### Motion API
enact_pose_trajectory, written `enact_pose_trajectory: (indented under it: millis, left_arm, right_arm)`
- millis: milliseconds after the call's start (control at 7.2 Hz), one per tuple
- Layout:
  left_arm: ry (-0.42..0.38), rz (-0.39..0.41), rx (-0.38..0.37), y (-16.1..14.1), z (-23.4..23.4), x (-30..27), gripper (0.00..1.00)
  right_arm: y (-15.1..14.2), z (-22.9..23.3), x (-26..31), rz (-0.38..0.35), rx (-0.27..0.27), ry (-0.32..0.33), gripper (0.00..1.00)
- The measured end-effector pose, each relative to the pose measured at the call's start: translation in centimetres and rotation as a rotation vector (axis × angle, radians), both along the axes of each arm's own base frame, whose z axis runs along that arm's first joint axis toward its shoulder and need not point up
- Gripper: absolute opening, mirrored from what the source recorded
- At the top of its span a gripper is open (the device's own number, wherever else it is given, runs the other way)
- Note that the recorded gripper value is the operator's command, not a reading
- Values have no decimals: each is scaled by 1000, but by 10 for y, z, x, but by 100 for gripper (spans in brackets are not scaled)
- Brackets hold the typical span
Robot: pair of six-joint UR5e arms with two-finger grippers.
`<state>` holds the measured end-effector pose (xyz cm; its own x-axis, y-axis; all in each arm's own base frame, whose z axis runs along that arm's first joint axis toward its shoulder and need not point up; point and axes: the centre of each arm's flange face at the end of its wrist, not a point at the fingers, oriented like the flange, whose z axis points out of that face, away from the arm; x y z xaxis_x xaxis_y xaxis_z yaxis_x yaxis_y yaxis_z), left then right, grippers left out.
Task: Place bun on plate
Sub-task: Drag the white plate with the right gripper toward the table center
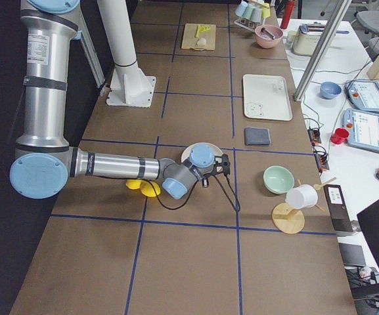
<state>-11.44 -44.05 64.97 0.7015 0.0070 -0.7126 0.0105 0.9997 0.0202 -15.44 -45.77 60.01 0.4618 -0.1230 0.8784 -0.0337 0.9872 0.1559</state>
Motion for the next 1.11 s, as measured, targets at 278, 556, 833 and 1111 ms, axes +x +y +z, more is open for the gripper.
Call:
enact_pose_trajectory:
  millis: [278, 556, 833, 1111]
  left_arm:
    - [1, 4, 1, -1, -1, 2, 100]
    - [1, 22, 4, -3, -1, 10, 100]
    - [2, 31, 4, -4, -2, 14, 100]
    - [2, 39, 3, -4, -2, 18, 100]
  right_arm:
    - [-46, -85, -73, 42, -35, -75, 0]
    - [-53, -178, -207, 79, -75, -90, 0]
    - [-37, -287, -327, 122, -119, -40, 0]
    - [-7, -344, -381, 135, -147, -39, 0]
